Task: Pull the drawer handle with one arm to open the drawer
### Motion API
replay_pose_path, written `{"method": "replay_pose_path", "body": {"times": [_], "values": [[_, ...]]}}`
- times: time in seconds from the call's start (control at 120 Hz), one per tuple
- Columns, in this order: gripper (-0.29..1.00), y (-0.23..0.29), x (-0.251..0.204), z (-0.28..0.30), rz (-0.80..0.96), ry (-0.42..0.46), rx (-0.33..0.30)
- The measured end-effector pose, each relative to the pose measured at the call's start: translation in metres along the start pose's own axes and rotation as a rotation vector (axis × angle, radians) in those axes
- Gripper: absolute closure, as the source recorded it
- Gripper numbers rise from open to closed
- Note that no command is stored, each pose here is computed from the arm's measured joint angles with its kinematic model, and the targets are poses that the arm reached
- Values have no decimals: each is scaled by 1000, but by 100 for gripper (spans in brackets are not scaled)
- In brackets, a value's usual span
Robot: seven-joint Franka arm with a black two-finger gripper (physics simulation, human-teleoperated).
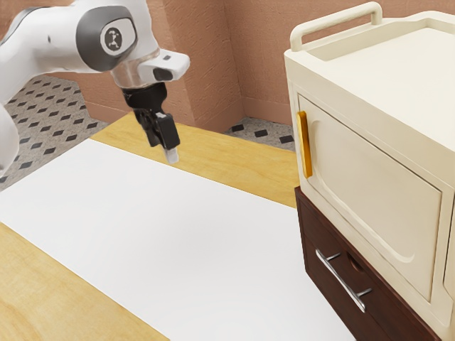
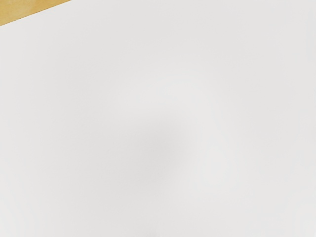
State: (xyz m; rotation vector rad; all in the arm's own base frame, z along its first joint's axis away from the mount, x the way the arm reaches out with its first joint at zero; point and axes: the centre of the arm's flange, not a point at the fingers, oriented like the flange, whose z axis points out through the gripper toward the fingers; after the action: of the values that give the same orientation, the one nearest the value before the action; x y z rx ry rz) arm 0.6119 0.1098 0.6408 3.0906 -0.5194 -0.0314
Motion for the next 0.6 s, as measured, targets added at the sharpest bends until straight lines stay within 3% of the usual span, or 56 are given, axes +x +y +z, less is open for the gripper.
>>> {"method": "replay_pose_path", "body": {"times": [0.225,0.308,0.408,0.6], "values": [[0,-4,-15,-14,-82,28,-44],[0,40,-69,-100,-147,129,-29],[0,135,-112,-79,-161,67,-93],[0,224,-136,-78,-420,54,23]]}}
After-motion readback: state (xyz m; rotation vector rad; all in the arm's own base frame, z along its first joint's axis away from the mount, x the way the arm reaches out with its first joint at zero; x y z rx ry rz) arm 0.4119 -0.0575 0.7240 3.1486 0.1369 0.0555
